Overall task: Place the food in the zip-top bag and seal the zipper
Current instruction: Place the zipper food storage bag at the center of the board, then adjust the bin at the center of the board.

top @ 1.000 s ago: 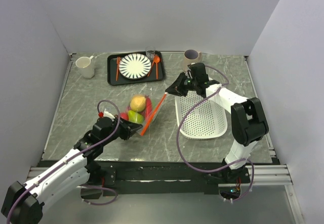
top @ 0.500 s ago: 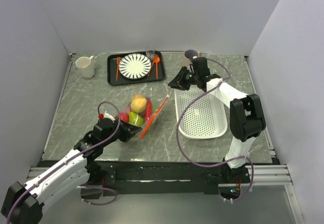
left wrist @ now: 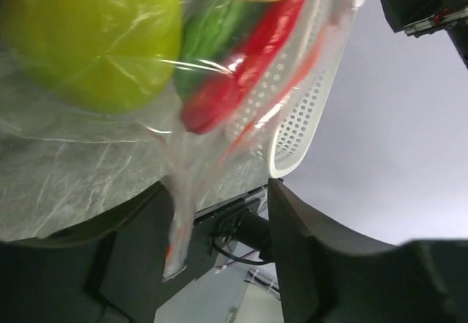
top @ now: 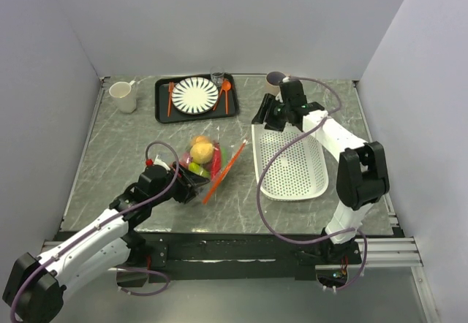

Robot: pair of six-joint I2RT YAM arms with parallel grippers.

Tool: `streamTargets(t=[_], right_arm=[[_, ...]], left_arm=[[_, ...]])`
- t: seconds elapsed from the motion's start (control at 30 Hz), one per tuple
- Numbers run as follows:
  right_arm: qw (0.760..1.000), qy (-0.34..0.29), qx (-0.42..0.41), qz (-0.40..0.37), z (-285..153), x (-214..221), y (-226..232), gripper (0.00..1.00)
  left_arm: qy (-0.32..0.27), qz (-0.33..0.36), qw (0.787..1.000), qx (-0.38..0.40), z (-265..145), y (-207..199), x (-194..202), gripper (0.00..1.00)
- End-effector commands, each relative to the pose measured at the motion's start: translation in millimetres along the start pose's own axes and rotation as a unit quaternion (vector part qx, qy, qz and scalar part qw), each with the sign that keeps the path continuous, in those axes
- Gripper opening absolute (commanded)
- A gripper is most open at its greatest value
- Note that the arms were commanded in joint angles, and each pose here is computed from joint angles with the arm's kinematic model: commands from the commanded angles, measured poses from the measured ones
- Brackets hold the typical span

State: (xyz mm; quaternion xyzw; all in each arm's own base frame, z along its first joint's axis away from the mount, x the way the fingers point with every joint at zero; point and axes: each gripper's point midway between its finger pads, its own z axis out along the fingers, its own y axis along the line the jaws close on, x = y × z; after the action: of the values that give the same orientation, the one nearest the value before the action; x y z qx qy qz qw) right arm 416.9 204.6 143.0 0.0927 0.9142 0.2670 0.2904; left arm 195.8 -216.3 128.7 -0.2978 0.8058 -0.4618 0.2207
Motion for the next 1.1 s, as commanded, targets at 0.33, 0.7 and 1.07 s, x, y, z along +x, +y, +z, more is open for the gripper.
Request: streamTargets(t=[0.33, 0.7, 1.07], right_arm=[[0.993, -0.036, 0.109, -0.016, -21, -13, -54, 0.67], [0.993, 0.067, 0.099, -0.025, 21, 48, -65, 0.68], [0.986, 0.129, 0.076, -0.070, 45, 90, -37, 0.69]], left_arm=[[-0.069, 0.073, 0.994, 0.032, -34, -58, -27, 0.99], [-0.118, 0.172, 0.977, -0.042, -40, -66, -56, 0.99], [-0.040, 0.254, 0.966, -0.016, -16, -80, -36, 0.99]])
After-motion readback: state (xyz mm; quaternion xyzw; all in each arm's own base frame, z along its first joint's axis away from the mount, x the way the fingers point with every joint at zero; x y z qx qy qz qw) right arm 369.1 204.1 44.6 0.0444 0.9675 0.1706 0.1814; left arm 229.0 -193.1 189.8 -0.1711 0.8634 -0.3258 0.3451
